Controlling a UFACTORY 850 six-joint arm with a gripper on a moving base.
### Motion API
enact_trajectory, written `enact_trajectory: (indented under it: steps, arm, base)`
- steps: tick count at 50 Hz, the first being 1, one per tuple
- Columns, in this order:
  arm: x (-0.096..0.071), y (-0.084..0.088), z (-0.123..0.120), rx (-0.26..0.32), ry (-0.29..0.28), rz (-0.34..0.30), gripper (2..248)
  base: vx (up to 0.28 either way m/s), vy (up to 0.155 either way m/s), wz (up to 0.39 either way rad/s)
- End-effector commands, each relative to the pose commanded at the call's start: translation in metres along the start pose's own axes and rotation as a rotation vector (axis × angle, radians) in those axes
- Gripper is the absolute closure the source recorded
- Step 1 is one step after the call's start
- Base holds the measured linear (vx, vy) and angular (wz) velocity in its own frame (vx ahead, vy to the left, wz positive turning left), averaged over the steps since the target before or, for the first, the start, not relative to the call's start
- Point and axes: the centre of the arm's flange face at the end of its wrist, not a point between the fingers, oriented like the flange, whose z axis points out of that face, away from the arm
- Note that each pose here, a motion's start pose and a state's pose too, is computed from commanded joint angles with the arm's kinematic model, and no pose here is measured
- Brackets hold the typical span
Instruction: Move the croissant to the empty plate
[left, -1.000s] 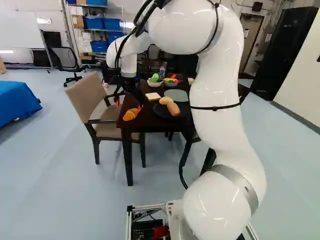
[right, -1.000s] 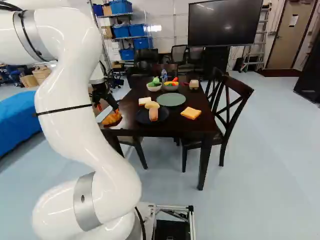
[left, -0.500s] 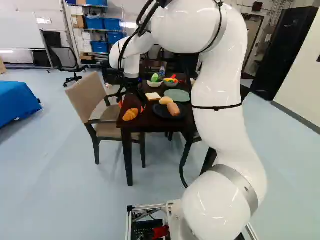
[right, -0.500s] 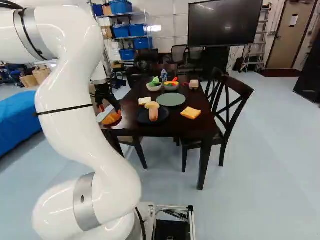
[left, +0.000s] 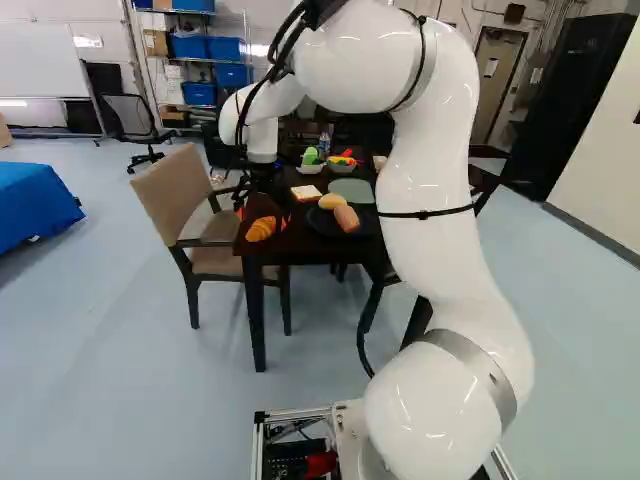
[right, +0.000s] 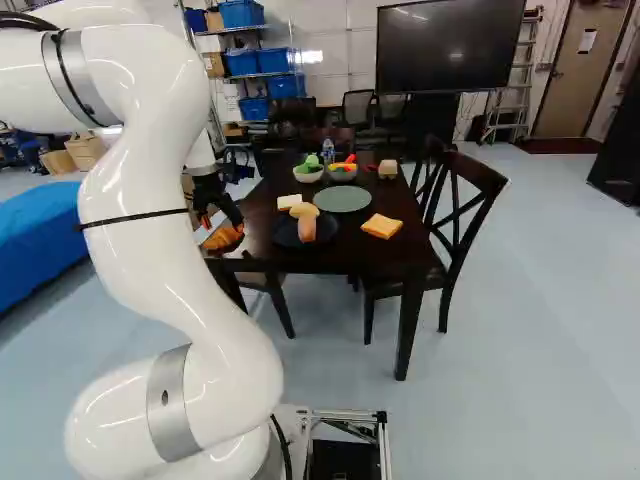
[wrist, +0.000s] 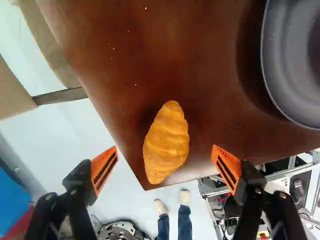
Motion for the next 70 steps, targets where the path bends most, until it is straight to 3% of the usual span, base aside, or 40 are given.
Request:
enact_trajectory:
  steps: [13,14,19,20,29,30,34,35,40,41,45,46,70]
  arm:
    - [0.0,0.0,0.0,0.0,0.0,0.0,6]
    - [0.0,0.0,0.0,0.0,0.0,0.0,19]
    - [0.0,0.0,0.0,0.0,0.0,0.0,19]
    - [0.0,0.0,0.0,0.0,0.0,0.0,31]
    - [0.0,0.0,0.0,0.0,0.0,0.0,43]
    - [0.0,0.0,0.0,0.0,0.0,0.0,55]
    - [0.0,0.0,0.0,0.0,0.0,0.0,55]
    - [0.0,0.0,0.0,0.0,0.0,0.0,67]
    - [0.0,0.0,0.0,0.0,0.0,0.0,67]
    - [0.0,0.0,0.0,0.0,0.0,0.0,80]
    - [0.0,0.0,0.0,0.0,0.0,0.0,80]
    - [0.0,0.0,0.0,0.0,0.0,0.0,92]
    - [0.0,0.0,0.0,0.0,0.0,0.0,98]
  base:
    - [0.0,0.0,0.0]
    - [0.0,0.0,0.0]
    - [0.0,0.0,0.0]
    - [0.0,0.0,0.0]
    - [0.0,0.0,0.0]
    - [0.0,0.0,0.0]
    - [0.0,0.0,0.0]
    - [0.0,0.0,0.0]
    - [0.0,0.0,0.0]
    - [0.0,0.0,0.0]
    - [0.0,0.0,0.0]
    - [0.0,0.0,0.0]
    - [0.0,0.0,0.0]
